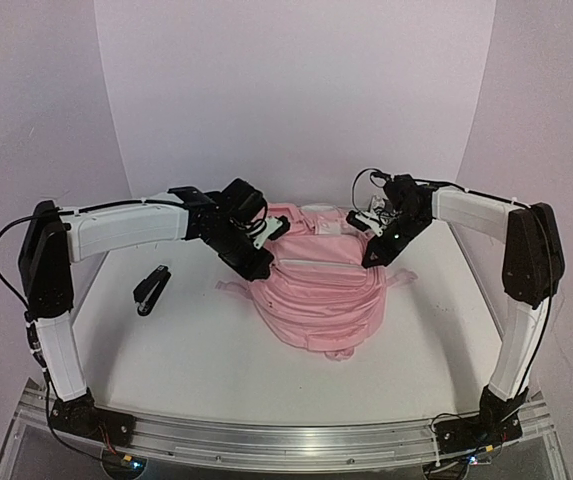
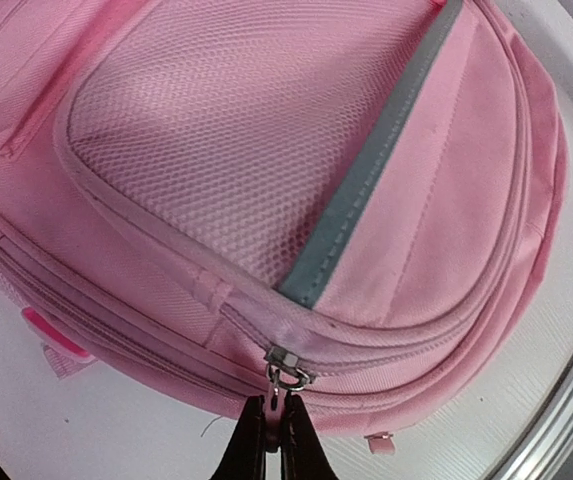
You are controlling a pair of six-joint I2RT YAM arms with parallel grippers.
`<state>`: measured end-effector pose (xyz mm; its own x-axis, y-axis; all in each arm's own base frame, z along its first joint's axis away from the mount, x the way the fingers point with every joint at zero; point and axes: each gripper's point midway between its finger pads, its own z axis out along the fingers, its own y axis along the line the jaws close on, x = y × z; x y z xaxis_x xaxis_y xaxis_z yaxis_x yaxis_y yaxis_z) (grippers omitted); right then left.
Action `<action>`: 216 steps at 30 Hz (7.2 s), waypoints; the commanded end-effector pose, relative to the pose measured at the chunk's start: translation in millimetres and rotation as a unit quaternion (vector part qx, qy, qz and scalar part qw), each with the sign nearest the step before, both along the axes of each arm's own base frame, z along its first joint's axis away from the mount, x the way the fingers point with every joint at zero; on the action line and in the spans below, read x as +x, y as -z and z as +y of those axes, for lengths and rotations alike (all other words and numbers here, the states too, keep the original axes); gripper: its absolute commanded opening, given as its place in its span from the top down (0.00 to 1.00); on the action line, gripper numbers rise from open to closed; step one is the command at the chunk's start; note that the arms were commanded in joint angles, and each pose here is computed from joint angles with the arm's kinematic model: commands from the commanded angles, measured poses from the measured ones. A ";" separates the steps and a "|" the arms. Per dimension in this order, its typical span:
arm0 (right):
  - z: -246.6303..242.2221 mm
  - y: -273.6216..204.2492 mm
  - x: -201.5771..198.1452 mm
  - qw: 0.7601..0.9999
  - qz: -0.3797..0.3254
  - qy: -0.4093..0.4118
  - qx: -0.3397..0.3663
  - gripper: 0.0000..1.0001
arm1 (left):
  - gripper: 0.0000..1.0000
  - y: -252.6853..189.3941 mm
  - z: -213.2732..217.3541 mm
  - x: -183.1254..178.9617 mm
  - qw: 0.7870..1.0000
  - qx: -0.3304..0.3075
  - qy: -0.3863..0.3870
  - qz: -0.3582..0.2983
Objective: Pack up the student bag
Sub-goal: Unzip the student bag at the center of the board, then pick up the stationery from the center of the board.
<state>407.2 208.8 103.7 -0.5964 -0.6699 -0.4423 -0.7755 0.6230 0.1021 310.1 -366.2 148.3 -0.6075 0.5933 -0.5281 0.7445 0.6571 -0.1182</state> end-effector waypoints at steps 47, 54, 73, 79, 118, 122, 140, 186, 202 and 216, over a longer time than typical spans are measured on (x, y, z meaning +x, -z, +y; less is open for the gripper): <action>66.1 -94.0 -45.0 0.995 -0.051 -0.043 0.074 0.08 | 0.10 84.5 281.1 36.0 0.851 0.108 -0.425 0.291; 52.4 -120.6 -5.7 0.987 -0.153 -0.034 0.039 0.02 | 0.22 117.4 274.0 53.2 0.861 0.091 -0.397 0.304; 104.7 -123.2 5.2 0.984 -0.131 -0.070 0.096 0.02 | 0.84 122.9 273.6 50.4 0.848 0.073 -0.437 0.292; 132.9 -109.7 -0.1 0.981 -0.142 -0.104 0.078 0.02 | 0.98 81.8 253.6 47.7 0.845 -0.009 -0.454 0.283; 159.9 -97.1 -6.4 0.985 -0.111 -0.096 0.094 0.05 | 0.72 158.6 211.9 -4.3 0.769 0.134 -0.549 0.299; 166.1 -93.7 -11.4 0.983 -0.114 -0.114 0.091 0.07 | 0.83 133.4 206.3 2.0 0.779 0.102 -0.550 0.282; 190.6 -65.7 -19.9 0.971 -0.161 -0.177 0.022 0.26 | 0.99 13.9 172.5 15.1 0.817 -0.062 -0.519 0.242; 258.7 -151.1 -6.5 0.968 -0.170 -0.097 0.154 1.00 | 1.00 -72.1 102.4 16.7 0.827 -0.322 -0.405 0.220; 248.4 -241.8 27.7 0.937 -0.227 0.036 0.265 1.00 | 1.00 -85.6 23.6 41.0 0.822 -0.433 -0.277 0.245; 231.4 -277.4 51.2 0.901 -0.277 0.132 0.305 1.00 | 1.00 -63.0 7.1 43.3 0.802 -0.457 -0.266 0.276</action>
<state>444.0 446.3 226.2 -0.5156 -0.3848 -0.7655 -0.6834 0.7236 0.0965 360.0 -335.0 193.6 -0.9154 -0.3739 -0.1489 -0.0205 0.4129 -0.9105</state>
